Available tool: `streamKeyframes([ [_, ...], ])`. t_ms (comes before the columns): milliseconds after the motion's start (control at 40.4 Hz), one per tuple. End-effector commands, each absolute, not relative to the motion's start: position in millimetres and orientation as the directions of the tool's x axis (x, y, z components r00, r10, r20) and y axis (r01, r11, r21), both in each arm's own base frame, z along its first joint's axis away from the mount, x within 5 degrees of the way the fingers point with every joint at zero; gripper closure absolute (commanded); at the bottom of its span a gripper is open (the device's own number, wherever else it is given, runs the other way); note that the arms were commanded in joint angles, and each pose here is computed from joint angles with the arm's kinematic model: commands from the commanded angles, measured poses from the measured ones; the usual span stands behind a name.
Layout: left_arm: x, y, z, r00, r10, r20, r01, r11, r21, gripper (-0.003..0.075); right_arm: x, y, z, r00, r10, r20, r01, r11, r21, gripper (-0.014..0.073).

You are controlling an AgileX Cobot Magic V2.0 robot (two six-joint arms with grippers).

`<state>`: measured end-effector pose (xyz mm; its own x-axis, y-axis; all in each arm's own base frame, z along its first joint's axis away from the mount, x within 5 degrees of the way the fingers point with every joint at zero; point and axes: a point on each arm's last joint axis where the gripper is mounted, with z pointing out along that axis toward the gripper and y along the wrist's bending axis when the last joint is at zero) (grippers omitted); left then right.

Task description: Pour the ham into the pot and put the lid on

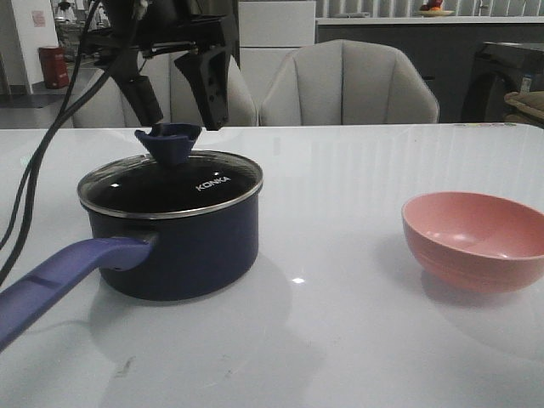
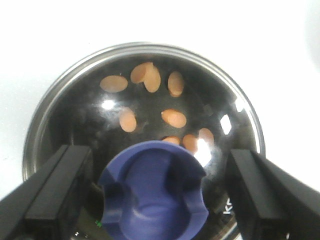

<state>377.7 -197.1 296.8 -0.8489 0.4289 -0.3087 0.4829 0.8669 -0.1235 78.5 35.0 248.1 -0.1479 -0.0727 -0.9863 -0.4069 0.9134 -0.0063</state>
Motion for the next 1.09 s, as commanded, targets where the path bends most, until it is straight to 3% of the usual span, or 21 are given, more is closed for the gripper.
streamKeyframes([
  [0, 363, -181, 341, -0.835, 0.403, -0.373, 0.475, 0.871, -0.122, 0.0145, 80, 34, 264, -0.058, -0.04, -0.998, -0.392, 0.92, -0.015, 0.0445],
  [397, 330, -95, 353, -0.89, 0.25, -0.381, 0.31, 0.945, -0.105, 0.0145, 80, 34, 264, -0.058, -0.04, -0.998, -0.392, 0.92, -0.015, 0.0445],
  [694, 271, -42, 373, -0.818, 0.125, -0.561, 0.201, 0.977, -0.075, 0.0145, 80, 34, 264, -0.058, -0.04, -0.998, -0.392, 0.92, -0.015, 0.0445],
  [892, 219, -27, 379, -0.688, 0.071, -0.722, 0.162, 0.985, -0.058, 0.0145, 80, 34, 264, -0.058, -0.04, -0.998, -0.392, 0.92, -0.015, 0.0445],
  [1066, 174, -22, 370, -0.574, 0.054, -0.817, 0.153, 0.987, -0.042, 0.0145, 80, 34, 264, -0.058, -0.04, -0.998, -0.392, 0.92, -0.015, 0.0445],
])
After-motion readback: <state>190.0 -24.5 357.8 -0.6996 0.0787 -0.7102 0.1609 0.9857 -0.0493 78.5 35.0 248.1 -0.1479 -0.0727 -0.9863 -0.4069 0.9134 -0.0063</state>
